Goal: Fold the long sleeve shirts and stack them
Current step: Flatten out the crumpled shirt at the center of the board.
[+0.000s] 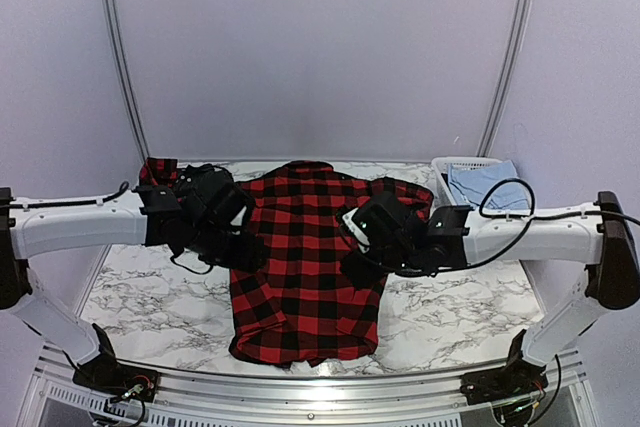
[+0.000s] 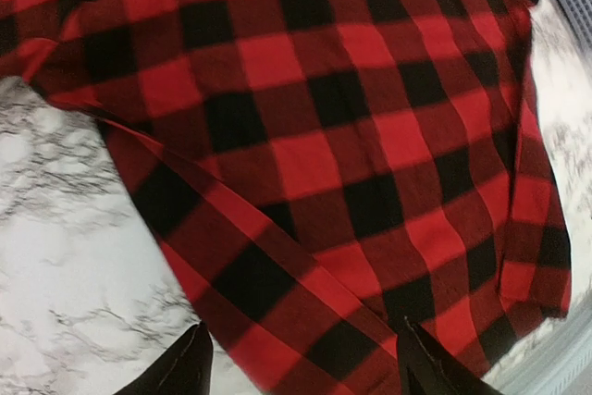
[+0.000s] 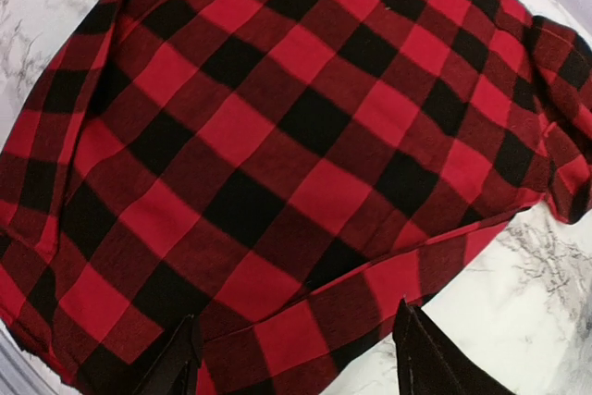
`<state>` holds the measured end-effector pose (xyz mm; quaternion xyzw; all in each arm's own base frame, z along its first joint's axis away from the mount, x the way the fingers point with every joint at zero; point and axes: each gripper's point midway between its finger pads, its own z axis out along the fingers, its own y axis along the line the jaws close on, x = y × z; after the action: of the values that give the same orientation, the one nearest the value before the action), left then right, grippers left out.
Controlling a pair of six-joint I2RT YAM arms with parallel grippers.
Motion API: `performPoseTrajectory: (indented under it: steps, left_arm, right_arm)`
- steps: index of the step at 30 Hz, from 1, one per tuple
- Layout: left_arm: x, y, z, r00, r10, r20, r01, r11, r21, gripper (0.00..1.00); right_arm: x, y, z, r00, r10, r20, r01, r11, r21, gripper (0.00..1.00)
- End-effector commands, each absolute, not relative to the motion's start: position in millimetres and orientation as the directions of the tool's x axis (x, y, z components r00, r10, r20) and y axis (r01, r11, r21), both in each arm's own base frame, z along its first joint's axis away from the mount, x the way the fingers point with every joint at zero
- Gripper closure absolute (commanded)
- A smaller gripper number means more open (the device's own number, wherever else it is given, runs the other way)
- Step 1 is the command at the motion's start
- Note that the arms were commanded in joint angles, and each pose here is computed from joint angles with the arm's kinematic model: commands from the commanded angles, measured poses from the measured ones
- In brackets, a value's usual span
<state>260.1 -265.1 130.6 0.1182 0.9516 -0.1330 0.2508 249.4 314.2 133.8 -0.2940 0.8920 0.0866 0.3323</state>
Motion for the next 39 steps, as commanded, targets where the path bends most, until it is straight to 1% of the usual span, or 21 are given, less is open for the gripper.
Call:
performPoseTrajectory:
  steps: [1,6,10,14,15,17,20,23,25,28,30,32,33,37,39]
  left_arm:
    - [224,-300,111,-0.856,0.219,-0.469,0.346,0.916,-0.203,0.33]
    - [192,-329,79,-0.864,0.322,-0.387,0.413,0.892,-0.182,0.32]
    - [173,-337,59,-0.867,0.376,-0.327,0.44,0.886,-0.149,0.32]
    - [159,-344,46,-0.865,0.406,-0.294,0.459,0.877,-0.14,0.34]
    - [159,-342,43,-0.867,0.405,-0.291,0.454,0.882,-0.124,0.38]
    - [162,-337,40,-0.869,0.398,-0.293,0.441,0.893,-0.095,0.48]
    - [168,-327,45,-0.872,0.368,-0.324,0.407,0.911,-0.061,0.67]
    - [172,-318,55,-0.873,0.328,-0.361,0.371,0.927,-0.056,0.78]
    - [174,-311,59,-0.875,0.3,-0.38,0.344,0.938,-0.053,0.89]
    - [173,-300,60,-0.88,0.267,-0.393,0.31,0.949,-0.049,0.97]
    - [173,-295,59,-0.882,0.255,-0.396,0.296,0.954,-0.045,0.99]
    - [174,-299,61,-0.879,0.264,-0.398,0.308,0.95,-0.05,0.98]
    - [174,-304,62,-0.875,0.276,-0.398,0.323,0.945,-0.055,0.94]
    - [178,-328,63,-0.861,0.313,-0.4,0.37,0.926,-0.071,0.63]
    - [180,-335,58,-0.861,0.327,-0.389,0.38,0.923,-0.066,0.56]
  right_arm:
    - [218,325,124,-0.635,-0.453,-0.626,-0.593,0.805,0.02,0.36]
    - [207,323,105,-0.665,-0.455,-0.593,-0.581,0.813,0.028,0.38]
    - [203,317,94,-0.686,-0.444,-0.576,-0.566,0.824,0.039,0.4]
    - [201,316,87,-0.691,-0.453,-0.564,-0.567,0.823,0.034,0.4]
    - [202,315,85,-0.691,-0.458,-0.559,-0.568,0.823,0.028,0.41]
    - [201,314,81,-0.692,-0.467,-0.55,-0.569,0.822,0.019,0.41]
    - [199,313,77,-0.695,-0.474,-0.54,-0.573,0.819,0.02,0.41]
    - [196,315,75,-0.694,-0.482,-0.535,-0.588,0.808,0.035,0.41]
    - [193,318,75,-0.688,-0.494,-0.532,-0.605,0.795,0.044,0.41]
    - [189,324,75,-0.673,-0.518,-0.528,-0.636,0.77,0.054,0.4]
    - [187,327,74,-0.665,-0.534,-0.522,-0.65,0.759,0.051,0.4]
    - [186,328,71,-0.663,-0.546,-0.512,-0.655,0.754,0.044,0.39]
    - [186,328,68,-0.664,-0.551,-0.505,-0.656,0.754,0.04,0.39]
    - [185,326,59,-0.679,-0.558,-0.478,-0.649,0.76,0.034,0.37]
    - [182,327,57,-0.681,-0.561,-0.47,-0.653,0.757,0.042,0.36]
